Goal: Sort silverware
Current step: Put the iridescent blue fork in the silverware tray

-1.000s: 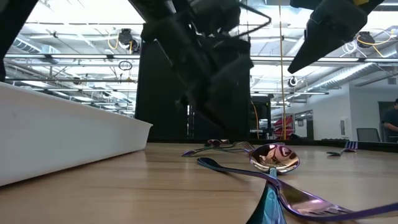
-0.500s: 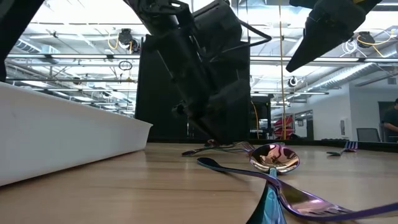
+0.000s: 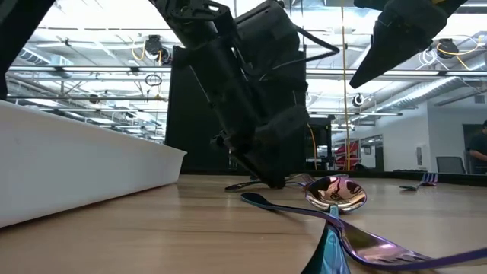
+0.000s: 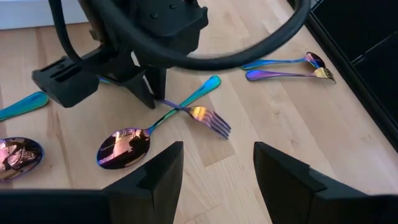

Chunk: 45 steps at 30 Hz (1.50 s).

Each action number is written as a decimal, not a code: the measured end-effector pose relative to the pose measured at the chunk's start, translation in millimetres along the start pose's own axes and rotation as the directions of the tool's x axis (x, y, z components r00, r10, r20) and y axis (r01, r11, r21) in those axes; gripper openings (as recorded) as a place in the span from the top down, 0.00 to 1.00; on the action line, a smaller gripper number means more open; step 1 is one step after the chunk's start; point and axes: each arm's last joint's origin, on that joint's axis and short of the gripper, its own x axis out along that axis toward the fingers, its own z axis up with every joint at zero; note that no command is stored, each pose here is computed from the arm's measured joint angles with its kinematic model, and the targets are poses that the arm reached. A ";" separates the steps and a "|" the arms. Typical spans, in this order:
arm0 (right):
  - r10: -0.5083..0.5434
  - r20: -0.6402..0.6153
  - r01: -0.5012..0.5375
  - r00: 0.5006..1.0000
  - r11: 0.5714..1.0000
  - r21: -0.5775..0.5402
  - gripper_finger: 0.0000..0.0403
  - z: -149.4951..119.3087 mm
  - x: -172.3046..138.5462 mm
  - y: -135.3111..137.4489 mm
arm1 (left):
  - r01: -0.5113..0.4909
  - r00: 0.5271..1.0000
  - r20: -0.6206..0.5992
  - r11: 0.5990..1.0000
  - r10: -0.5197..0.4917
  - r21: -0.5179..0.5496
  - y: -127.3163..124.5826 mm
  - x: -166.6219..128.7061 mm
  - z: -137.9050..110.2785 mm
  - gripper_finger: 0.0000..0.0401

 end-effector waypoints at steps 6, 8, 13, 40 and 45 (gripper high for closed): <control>0.002 0.003 -0.002 1.000 1.000 0.002 0.54 0.4 -0.1 0.3 | 0.001 1.000 -0.014 1.000 -0.001 -0.020 -0.5 4.6 -2.6 0.81; 0.002 0.003 -0.002 1.000 1.000 0.000 0.54 0.4 -0.1 0.2 | -0.001 1.000 -0.014 1.000 0.001 -0.020 -0.4 4.9 -2.7 0.81; 0.002 0.003 -0.002 1.000 1.000 0.000 0.54 0.4 -0.1 0.2 | -0.003 1.000 -0.017 1.000 0.003 -0.022 -0.2 5.2 -3.1 0.82; -0.031 0.039 0.032 0.999 0.999 -0.014 0.54 2.1 -0.3 -0.2 | 0.022 0.982 0.185 0.999 -0.029 0.036 1.2 -63.0 31.2 0.98; -0.059 0.063 0.060 0.996 0.998 -0.012 0.54 2.8 -0.7 -0.9 | 0.084 0.953 0.286 0.994 -0.100 0.068 8.3 -124.9 49.3 0.98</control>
